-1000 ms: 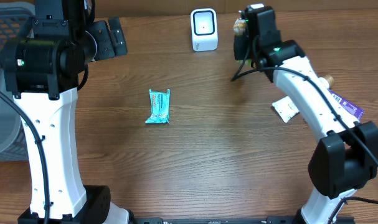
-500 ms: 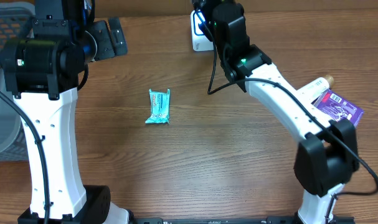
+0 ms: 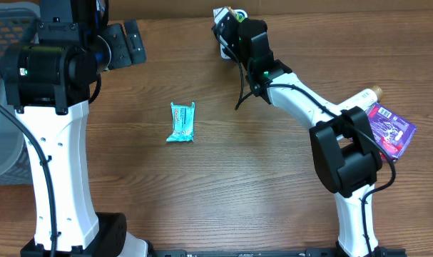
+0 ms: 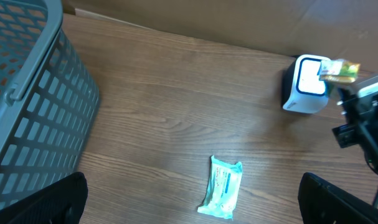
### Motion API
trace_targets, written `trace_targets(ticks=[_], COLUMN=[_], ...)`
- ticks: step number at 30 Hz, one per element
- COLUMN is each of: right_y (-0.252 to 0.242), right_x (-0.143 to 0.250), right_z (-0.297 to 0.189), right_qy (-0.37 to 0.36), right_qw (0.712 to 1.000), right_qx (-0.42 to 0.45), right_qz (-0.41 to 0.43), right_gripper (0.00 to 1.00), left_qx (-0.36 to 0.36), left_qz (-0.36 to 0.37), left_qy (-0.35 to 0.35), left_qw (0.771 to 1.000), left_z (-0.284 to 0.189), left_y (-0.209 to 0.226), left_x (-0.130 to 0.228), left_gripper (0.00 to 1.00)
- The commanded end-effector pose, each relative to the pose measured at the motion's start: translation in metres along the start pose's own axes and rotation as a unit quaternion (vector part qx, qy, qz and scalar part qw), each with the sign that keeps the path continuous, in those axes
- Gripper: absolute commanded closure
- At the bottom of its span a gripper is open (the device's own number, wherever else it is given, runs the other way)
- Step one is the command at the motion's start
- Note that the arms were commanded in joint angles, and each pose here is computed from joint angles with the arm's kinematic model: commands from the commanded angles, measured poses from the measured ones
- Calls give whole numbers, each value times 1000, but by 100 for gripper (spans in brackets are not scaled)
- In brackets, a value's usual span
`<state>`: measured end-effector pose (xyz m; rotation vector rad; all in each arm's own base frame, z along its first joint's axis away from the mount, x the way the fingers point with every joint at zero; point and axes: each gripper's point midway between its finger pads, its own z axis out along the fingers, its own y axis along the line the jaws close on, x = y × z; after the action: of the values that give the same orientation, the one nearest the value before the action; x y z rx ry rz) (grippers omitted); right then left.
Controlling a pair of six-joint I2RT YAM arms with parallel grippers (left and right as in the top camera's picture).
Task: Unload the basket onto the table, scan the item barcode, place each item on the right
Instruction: 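Hold green tea pack barcode over the white scanner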
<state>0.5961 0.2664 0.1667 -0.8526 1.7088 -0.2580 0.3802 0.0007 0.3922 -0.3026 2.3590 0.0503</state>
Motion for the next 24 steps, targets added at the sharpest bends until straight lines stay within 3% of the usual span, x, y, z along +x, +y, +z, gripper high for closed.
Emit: trace_targets(ticks=[1, 10, 24], right_y=[-14, -8, -4], right_x=[-21, -31, -35], right_z=[-1, -5, -3], right_qy=[-26, -9, -39], right_qw=[998, 969, 968], right_qx=[22, 53, 32], right_qz=[-44, -241, -248], right_gripper=[96, 96, 96], left_qx=[-5, -5, -5], left_qz=[-7, -7, -7], left_qy=[-5, -5, -5], left_qw=[1000, 1000, 1000], left_z=[0, 0, 0], left_y=[1, 1, 1], left_x=[-3, -3, -3], left_gripper=[0, 1, 0])
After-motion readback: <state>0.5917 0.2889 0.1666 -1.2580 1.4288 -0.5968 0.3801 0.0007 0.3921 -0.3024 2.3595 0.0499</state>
